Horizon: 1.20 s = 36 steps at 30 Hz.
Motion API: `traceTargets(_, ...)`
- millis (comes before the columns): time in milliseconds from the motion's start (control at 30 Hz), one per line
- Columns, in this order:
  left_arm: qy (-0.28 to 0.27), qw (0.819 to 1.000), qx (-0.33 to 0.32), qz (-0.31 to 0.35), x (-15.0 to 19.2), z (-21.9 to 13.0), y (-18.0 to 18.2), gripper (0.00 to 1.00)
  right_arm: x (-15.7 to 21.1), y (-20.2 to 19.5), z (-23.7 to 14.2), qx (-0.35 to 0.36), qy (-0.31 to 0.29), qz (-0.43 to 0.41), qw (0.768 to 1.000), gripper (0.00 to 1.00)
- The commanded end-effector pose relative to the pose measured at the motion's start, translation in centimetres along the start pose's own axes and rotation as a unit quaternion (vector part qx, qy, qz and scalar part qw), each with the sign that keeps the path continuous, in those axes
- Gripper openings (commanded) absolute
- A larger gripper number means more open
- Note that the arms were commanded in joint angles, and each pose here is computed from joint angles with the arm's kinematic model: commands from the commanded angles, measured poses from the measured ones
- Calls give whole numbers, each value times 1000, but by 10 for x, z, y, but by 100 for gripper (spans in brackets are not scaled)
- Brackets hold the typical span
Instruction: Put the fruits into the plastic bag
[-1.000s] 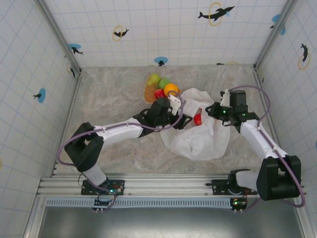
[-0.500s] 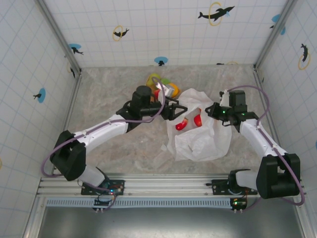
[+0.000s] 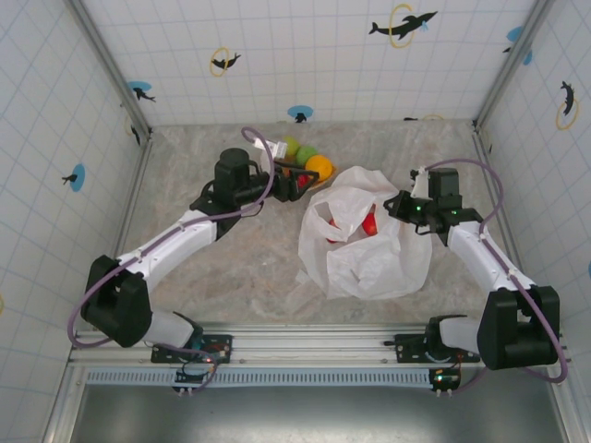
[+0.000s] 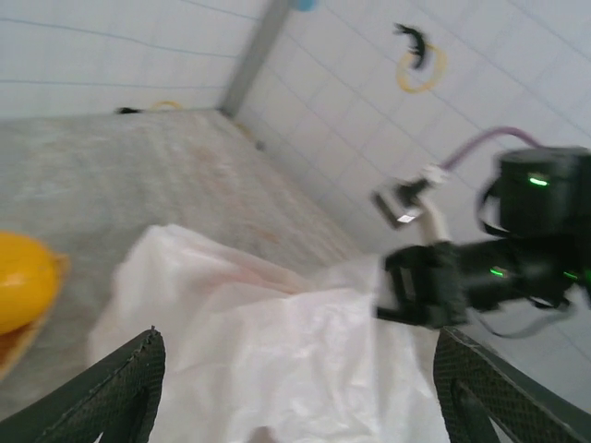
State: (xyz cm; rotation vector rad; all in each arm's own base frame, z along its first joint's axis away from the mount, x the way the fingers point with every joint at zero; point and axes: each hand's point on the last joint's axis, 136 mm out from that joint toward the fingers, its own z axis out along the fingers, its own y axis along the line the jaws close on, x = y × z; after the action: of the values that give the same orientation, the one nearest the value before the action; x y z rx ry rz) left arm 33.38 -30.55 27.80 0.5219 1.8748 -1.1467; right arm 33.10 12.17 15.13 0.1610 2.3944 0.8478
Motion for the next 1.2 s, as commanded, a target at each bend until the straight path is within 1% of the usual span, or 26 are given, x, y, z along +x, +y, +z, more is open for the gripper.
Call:
traceTargets(0, -17, 990, -136, -31, -14, -8, 55, 79, -2, 0, -2, -1, -4, -5, 1000, 3)
traceTargets(33, -17, 987, -157, -36, -15, -8, 67, 79, -2, 0, -1, -3, -4, -4, 1000, 3)
traceTargets(100, -18, 983, -178, -48, -17, -5, 84, 80, -2, 0, -1, -3, -4, -4, 1000, 3)
traceTargets(233, 15, 977, -203, -62, -10, 17, 110, 81, -2, 0, -2, -3, -5, -6, 1000, 3)
traceTargets(400, 58, 977, -195, -70, 4, 51, 132, 82, -1, -3, -1, -2, -4, -3, 1000, 3)
traceTargets(567, 89, 976, -185, -76, 17, 82, 151, 85, -2, -3, -2, -3, -4, -2, 1000, 3)
traceTargets(733, 131, 968, -201, -71, 35, 109, 173, 86, -3, -4, -2, -3, -4, -1, 1000, 3)
traceTargets(967, 167, 959, -221, -55, 50, 136, 195, 87, -4, -4, -2, -4, -4, -1, 1000, 3)
traceTargets(1167, 179, 959, -212, -53, 56, 150, 200, 88, -5, -4, -4, -4, -6, -2, 1000, 3)
